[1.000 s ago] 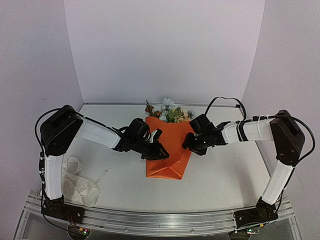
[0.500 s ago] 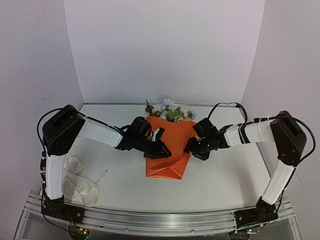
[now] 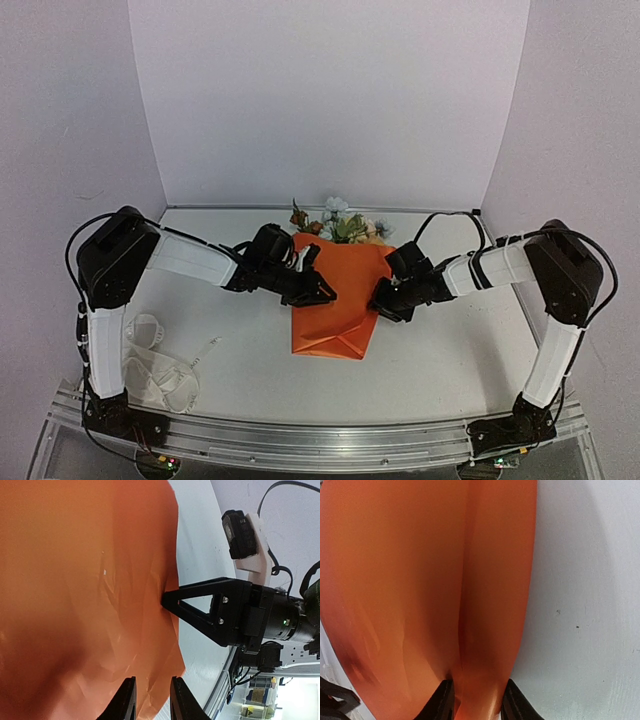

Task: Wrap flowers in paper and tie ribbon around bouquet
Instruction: Adjust the folded bouquet at the center of the board.

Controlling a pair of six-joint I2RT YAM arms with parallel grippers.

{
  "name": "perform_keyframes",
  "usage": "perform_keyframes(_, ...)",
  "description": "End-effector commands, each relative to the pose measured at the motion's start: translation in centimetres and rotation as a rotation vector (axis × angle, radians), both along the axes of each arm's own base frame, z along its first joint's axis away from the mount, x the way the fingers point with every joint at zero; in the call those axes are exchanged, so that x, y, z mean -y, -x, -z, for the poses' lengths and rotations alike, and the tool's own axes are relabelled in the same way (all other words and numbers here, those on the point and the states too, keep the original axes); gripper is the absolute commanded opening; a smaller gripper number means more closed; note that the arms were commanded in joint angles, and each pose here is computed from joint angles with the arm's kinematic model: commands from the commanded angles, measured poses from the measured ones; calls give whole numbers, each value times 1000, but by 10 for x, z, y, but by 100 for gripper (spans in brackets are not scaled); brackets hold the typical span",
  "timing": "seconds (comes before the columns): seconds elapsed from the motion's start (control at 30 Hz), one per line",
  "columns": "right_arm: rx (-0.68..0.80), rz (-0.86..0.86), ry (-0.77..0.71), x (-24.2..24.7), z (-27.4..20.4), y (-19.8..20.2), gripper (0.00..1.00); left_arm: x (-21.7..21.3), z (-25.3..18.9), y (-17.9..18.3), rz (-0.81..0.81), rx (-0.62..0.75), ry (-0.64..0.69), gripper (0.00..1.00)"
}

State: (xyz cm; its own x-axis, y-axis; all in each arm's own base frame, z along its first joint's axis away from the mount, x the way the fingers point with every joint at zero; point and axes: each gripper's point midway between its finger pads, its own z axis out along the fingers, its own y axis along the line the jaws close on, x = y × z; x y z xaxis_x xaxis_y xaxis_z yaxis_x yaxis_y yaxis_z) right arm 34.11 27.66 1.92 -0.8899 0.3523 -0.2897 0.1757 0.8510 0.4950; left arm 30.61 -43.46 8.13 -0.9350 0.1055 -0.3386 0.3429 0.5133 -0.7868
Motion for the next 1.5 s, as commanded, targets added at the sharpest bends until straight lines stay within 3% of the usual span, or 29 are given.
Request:
perform_keyframes(0.0, 28, -36, -25, -11, -5, -9, 23, -23, -25, -16, -86, 19, 1, 26)
perform_keyframes(0.2, 59, -149, -77, -40, -19, -21, 7, -67, -19, -36, -209, -10, -34, 26)
perform_keyframes(0.33, 79, -196, -69, -49, -23, -27, 4, -75, -18, -35, -206, -16, -40, 26)
perform_keyframes(0.63, 106, -314, 16, -50, -14, -30, 0, -49, -17, -29, -108, -67, 35, 24)
perform_keyframes(0.87, 100, -322, 71, -43, -3, -30, 0, -22, 15, -27, -65, -159, 52, 21)
perform_keyframes(1.0, 94, -305, 77, -40, -3, -30, 8, -13, 26, -23, -59, -187, 57, 20)
perform_keyframes(1.23, 82, -254, 83, -33, -20, -28, 35, -18, 39, -25, -127, -220, 28, 19)
perform_keyframes(1.47, 100, -180, 105, -16, -60, -18, 47, -20, 40, -26, -141, -218, 17, 19)
